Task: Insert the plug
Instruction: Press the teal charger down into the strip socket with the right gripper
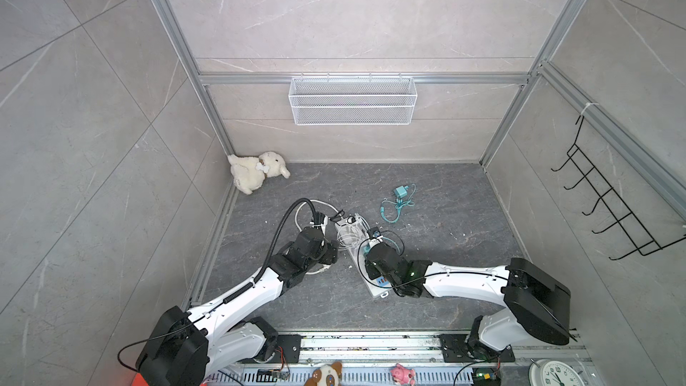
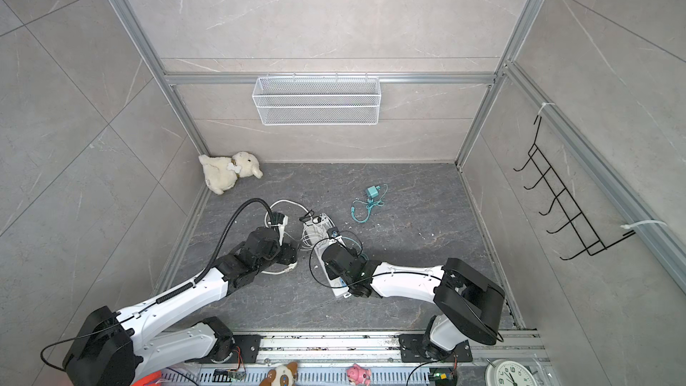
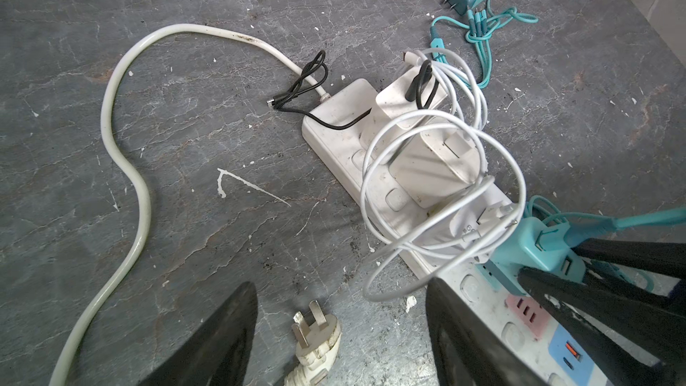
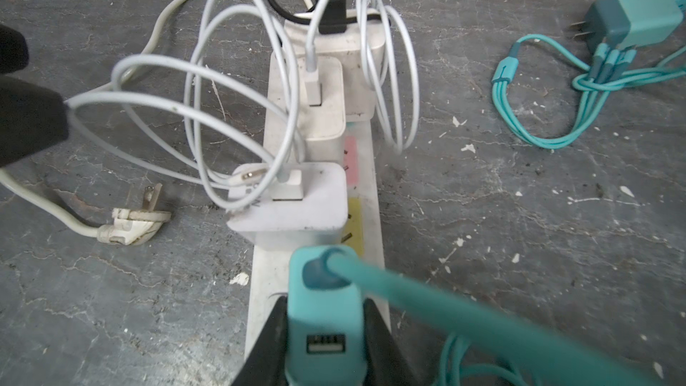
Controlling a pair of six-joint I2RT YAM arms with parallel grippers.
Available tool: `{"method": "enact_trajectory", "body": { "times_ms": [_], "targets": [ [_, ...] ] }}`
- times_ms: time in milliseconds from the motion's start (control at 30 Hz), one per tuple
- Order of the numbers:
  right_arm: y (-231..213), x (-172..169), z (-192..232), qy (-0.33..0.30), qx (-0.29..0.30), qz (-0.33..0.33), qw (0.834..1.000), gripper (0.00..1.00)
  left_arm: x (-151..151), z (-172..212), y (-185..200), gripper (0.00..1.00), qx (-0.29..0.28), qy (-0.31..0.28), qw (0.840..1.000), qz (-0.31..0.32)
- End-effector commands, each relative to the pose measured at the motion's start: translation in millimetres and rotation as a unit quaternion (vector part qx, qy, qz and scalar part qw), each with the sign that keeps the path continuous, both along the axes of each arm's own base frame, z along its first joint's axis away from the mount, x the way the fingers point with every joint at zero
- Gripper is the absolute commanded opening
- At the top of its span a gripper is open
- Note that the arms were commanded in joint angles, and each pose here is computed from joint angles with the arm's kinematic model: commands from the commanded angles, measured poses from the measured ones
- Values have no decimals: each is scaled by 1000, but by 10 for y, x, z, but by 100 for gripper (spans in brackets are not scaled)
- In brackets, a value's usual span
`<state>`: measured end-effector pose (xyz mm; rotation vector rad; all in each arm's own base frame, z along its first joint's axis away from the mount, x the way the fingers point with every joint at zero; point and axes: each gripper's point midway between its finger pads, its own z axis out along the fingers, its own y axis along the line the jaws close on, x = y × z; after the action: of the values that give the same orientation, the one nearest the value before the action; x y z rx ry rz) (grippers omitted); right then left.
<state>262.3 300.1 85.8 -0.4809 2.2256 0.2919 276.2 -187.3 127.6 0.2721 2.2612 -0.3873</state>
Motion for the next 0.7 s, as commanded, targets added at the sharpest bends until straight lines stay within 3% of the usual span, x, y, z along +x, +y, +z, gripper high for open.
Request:
{"method": "enact_trajectory", "body": {
  "times_ms": [0,667],
  "targets": [
    [-21,-30,-91,6,0,-5,1000,3,40,103,4,74,-3,-23,1000,-2],
    [-219,-322,-643,60,-66,-24,996,3,46,299,52,74,-9,-51,999,4]
  ]
}}
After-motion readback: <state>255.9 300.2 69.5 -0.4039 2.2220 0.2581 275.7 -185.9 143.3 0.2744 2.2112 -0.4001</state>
